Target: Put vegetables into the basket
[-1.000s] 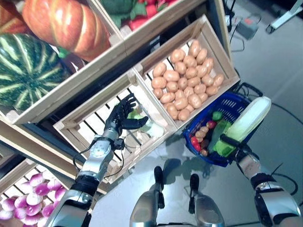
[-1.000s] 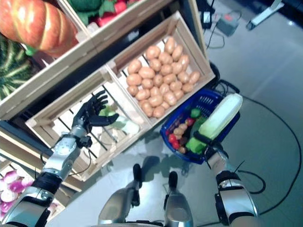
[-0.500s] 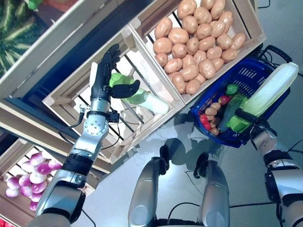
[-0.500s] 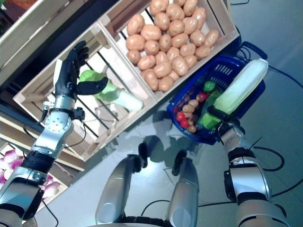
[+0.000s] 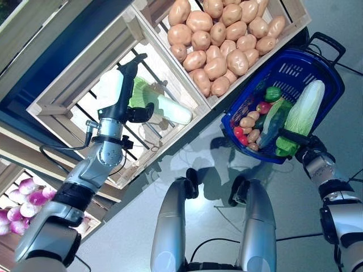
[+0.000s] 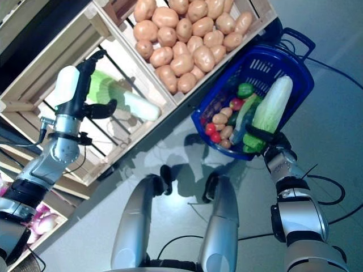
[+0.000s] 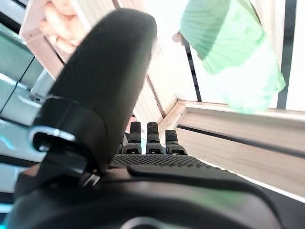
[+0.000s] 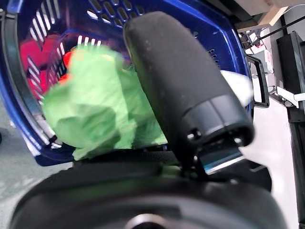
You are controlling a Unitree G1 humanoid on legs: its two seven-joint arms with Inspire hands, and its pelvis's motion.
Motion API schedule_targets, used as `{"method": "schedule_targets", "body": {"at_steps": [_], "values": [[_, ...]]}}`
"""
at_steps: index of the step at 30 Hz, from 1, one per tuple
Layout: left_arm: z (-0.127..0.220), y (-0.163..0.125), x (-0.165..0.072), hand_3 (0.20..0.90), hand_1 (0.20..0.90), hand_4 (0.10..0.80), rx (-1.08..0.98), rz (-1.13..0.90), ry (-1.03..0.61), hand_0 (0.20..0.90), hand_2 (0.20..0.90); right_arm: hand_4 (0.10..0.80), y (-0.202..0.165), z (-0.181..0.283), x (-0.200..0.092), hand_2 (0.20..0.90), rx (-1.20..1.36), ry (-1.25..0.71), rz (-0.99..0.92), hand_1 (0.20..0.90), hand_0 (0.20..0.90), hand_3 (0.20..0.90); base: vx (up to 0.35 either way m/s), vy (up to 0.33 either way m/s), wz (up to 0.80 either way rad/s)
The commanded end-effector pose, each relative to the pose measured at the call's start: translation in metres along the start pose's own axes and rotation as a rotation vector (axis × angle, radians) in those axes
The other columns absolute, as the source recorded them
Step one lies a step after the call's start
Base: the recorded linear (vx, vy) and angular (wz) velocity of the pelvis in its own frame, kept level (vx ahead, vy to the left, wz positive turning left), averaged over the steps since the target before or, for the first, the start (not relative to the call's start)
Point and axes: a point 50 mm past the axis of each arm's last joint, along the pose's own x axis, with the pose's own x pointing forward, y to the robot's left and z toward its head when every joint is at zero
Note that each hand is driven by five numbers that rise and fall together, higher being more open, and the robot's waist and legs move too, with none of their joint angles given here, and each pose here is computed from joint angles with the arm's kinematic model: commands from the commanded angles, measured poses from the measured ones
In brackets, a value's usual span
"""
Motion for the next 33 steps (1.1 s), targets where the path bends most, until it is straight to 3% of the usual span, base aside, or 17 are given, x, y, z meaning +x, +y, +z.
{"method": "schedule_targets", "body": {"at_steps": [1, 7, 18, 26, 33], "values": [[0.012, 0.053, 0.03, 0.9, 0.9, 0.8, 0.096, 0.226, -0.097, 0.9, 0.9, 0.8, 0.008, 0.051, -0.004, 0.9, -0.003, -0.199, 0.072, 0.9, 0.9, 0.9, 0.0, 0.0, 0.0], [0.005, 0.055, 0.028, 0.9, 0.9, 0.8, 0.197, 0.219, -0.092, 0.9, 0.9, 0.8, 0.011, 0.052, -0.004, 0.9, -0.01, -0.208, 0.094, 0.9, 0.9, 0.9, 0.017, 0.013, -0.03], [-0.004, 0.056, 0.034, 0.9, 0.9, 0.8, 0.582, 0.07, -0.172, 0.9, 0.9, 0.8, 0.01, 0.055, -0.006, 0.9, -0.024, -0.224, 0.123, 0.9, 0.9, 0.9, 0.013, 0.014, -0.05], [0.011, 0.035, 0.038, 0.9, 0.9, 0.8, 0.564, -0.172, -0.235, 0.9, 0.9, 0.8, 0.03, 0.067, -0.011, 0.9, 0.052, -0.316, 0.213, 0.9, 0.9, 0.9, 0.004, 0.007, -0.03], [0.006, 0.014, 0.028, 0.9, 0.9, 0.8, 0.487, -0.224, -0.177, 0.9, 0.9, 0.8, 0.091, 0.053, -0.036, 0.9, 0.014, -0.414, 0.452, 0.9, 0.9, 0.9, 0.007, 0.035, -0.08]]}}
